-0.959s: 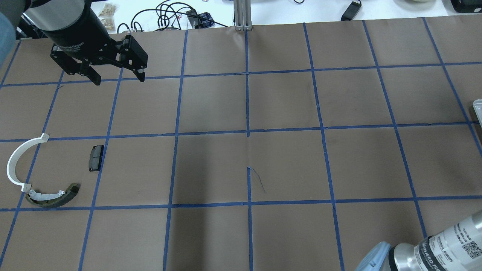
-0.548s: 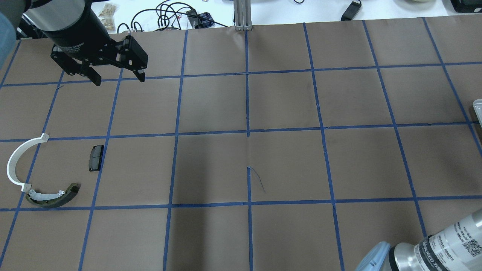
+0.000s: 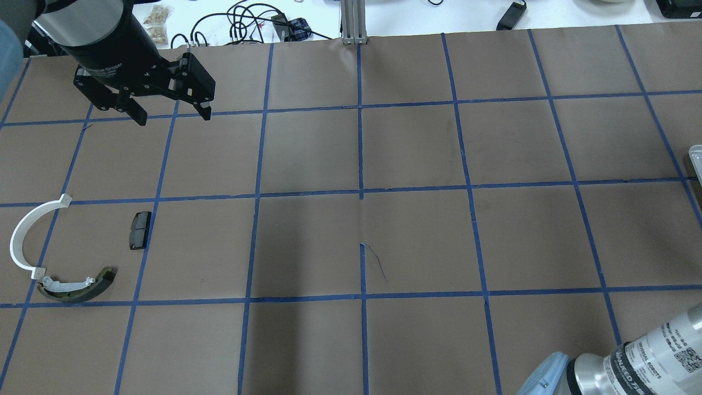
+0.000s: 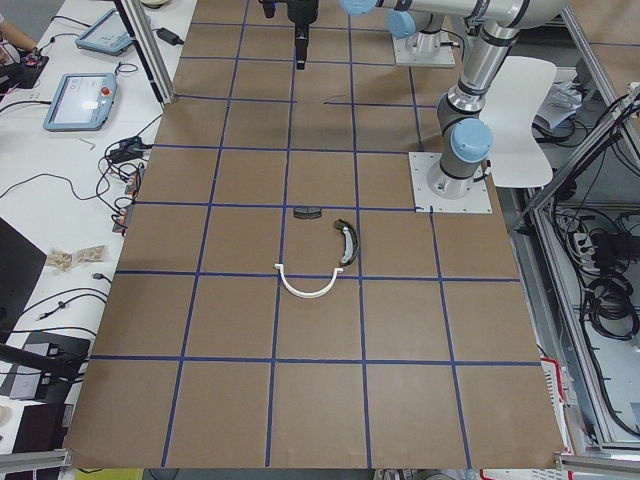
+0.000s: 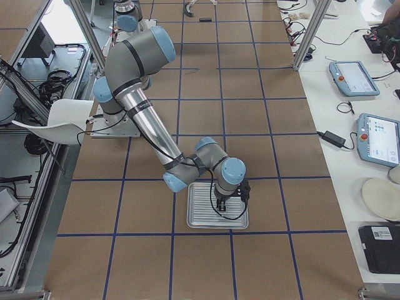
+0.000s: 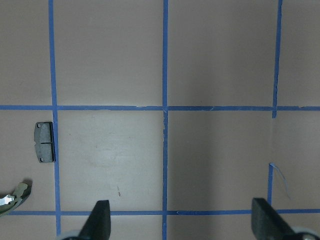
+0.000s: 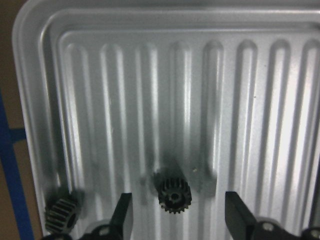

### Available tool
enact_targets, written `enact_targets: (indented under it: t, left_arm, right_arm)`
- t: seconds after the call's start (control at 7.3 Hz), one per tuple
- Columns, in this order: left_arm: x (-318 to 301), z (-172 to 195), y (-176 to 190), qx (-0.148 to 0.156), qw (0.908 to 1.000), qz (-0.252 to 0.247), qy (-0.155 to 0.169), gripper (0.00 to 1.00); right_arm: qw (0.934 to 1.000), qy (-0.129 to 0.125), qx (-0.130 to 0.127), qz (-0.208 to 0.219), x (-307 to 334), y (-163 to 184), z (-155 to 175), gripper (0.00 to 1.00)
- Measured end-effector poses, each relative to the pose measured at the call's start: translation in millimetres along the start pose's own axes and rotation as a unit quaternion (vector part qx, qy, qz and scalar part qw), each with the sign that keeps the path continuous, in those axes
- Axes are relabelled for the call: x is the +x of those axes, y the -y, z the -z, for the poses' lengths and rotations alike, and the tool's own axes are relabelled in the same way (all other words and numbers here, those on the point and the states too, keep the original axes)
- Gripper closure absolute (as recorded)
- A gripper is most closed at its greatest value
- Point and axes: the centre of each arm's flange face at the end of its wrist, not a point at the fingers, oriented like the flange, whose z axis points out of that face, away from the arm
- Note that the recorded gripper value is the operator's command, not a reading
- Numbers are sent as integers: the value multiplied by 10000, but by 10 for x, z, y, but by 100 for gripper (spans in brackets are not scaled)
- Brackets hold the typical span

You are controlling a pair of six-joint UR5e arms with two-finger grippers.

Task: Place bearing gear from tray to pile

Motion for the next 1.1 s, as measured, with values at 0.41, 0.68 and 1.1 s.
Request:
enact_targets:
  t: [0.41, 0.68, 1.1]
  left_arm:
    - [1, 3, 0, 3, 10000, 0, -5, 0]
    - [1, 3, 0, 3, 10000, 0, -2, 0]
    - [1, 0, 2, 0, 10000, 0, -6, 0]
  right_arm:
    - [10000, 12, -11, -97, 0, 2, -19, 72]
    - [9999, 21, -19, -149, -1, 3, -32, 100]
    - [9999, -32, -47, -155, 11, -10, 39, 100]
